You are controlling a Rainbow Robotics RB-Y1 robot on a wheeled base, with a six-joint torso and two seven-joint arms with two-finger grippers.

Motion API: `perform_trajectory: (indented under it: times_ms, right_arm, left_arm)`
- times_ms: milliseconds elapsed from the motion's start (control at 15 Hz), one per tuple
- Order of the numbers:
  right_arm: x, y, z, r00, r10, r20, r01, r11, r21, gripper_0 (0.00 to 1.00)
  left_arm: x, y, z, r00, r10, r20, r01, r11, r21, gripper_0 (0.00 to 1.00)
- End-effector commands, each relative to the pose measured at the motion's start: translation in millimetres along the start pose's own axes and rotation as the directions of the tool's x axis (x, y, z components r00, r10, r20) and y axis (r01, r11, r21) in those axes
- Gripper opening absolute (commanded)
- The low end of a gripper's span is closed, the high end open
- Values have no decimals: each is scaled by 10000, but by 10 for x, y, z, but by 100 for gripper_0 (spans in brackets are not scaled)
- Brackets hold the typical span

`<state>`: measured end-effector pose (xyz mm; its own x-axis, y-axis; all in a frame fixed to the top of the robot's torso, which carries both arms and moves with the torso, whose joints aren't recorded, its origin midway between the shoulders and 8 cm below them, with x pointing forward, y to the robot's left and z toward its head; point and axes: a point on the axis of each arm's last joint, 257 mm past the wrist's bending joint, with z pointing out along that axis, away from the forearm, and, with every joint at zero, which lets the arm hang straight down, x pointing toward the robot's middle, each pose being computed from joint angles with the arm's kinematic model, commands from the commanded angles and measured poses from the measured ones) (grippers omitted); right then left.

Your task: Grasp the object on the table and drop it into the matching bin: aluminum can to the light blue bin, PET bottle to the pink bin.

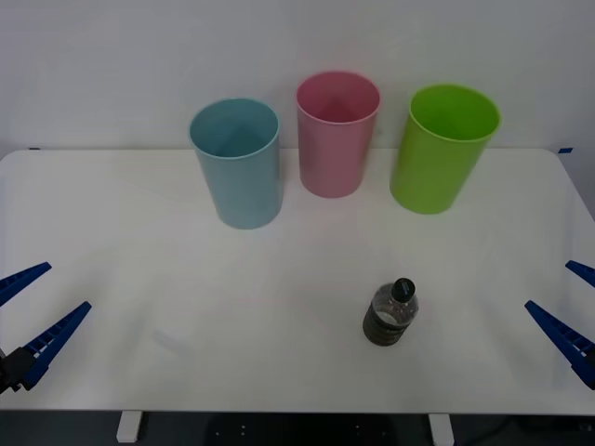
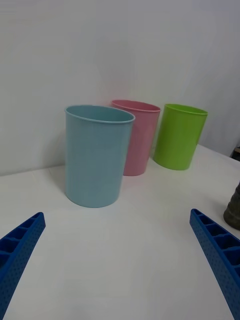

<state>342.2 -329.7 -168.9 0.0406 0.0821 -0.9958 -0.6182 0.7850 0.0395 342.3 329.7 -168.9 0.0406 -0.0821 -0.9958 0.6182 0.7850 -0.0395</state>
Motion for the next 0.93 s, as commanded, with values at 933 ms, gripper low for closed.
perform_trajectory:
  times_ms: [933]
  right_arm:
    - [378,169,-63,9898,-1160,-823,1112,9919,-608,100]
  left_arm:
    - [0,0,0,10000,0,0,0,10000,0,100]
